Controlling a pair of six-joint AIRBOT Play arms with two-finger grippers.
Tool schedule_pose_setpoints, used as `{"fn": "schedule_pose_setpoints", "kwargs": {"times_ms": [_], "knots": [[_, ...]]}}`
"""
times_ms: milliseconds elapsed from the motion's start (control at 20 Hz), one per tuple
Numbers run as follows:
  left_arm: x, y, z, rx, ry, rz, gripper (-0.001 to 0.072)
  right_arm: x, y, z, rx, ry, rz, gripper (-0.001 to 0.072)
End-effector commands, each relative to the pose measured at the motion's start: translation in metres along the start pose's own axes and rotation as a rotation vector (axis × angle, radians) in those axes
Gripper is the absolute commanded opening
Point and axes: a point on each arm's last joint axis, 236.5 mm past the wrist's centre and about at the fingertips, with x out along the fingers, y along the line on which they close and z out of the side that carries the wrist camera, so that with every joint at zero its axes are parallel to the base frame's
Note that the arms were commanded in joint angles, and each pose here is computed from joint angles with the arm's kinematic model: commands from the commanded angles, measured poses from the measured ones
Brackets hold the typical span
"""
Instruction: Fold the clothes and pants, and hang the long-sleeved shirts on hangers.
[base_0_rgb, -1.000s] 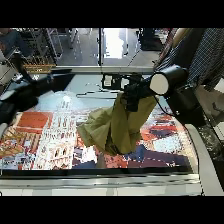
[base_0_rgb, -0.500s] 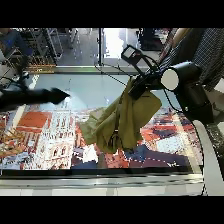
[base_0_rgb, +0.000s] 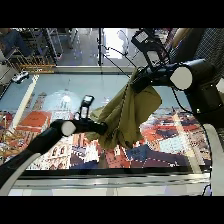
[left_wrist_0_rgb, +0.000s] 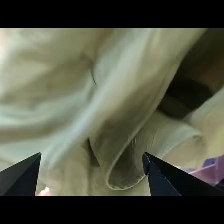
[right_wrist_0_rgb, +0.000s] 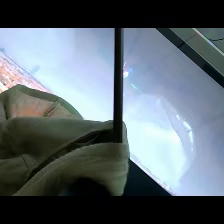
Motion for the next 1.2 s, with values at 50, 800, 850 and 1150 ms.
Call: {"fn": "schedule_pose_setpoints", "kwargs": {"times_ms": [50,800,850,1150], "knots": [[0.031,-0.002,-0.03,-0.021,0.061,0.059,0.0666,-0.013,-0.002,0.007,0.008,-0.029,-0.007,0.0017],[0.054,-0.001,-0.041,-0.116,0.074,0.064,0.0459,-0.015,0.001,0.015,0.018,-0.064,0.004,0.0018],[0.058,-0.001,-0.045,-0.137,0.087,0.061,0.0459,-0.015,0.001,0.016,0.019,-0.07,0.005,0.0018],[0.044,0.027,-0.012,-0.183,0.008,0.078,0.0008,-0.024,0.037,0.008,0.039,-0.032,0.16,0.0017]]}}
